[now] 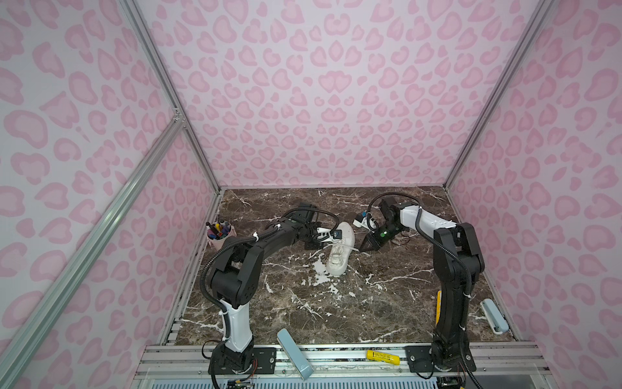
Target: Tie the shoes
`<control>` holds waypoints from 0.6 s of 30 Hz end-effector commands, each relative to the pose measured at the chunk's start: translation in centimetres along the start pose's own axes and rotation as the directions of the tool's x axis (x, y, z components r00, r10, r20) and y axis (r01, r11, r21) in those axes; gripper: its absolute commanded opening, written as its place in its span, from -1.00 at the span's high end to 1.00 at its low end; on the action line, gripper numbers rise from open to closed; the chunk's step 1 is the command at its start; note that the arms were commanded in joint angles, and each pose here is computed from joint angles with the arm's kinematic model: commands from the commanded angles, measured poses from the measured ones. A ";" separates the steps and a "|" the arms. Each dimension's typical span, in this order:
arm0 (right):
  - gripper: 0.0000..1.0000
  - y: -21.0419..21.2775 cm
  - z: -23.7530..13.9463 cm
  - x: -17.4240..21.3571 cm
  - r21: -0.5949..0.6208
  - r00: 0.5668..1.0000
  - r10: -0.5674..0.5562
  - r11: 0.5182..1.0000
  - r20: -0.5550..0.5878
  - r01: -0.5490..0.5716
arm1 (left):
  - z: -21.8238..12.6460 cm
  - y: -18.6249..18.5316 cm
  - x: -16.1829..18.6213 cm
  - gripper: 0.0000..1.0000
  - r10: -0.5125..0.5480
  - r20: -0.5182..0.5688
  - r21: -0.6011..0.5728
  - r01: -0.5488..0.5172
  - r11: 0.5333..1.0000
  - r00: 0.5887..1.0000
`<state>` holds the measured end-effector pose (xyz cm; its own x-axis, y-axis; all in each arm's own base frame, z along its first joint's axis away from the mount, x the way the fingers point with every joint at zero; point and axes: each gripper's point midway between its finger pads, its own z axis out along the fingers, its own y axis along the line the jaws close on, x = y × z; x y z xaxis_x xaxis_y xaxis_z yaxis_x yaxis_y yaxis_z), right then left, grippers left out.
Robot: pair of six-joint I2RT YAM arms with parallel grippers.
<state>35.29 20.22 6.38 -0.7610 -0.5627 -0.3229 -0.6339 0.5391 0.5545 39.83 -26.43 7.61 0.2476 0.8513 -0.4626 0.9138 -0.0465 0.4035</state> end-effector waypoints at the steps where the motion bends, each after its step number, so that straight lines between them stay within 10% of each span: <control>1: 1.00 -1.7 -0.2 4.1 0.098 0.982 0.101 0.991 -0.159 -0.086 | -0.7 2.1 3.6 0.93 -0.044 -0.168 -0.099 0.028 0.995 0.985; 18: 1.00 -1.7 0.0 3.9 0.089 0.982 0.102 0.992 -0.161 -0.089 | -0.7 2.9 3.2 0.93 -0.058 -0.159 -0.095 0.044 0.995 0.986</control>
<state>35.56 20.29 6.02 -0.7603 -0.5619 -0.3259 -0.6354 0.5389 0.5531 40.52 -26.57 7.78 0.2168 0.8535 -0.4738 0.9211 -0.0181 0.3890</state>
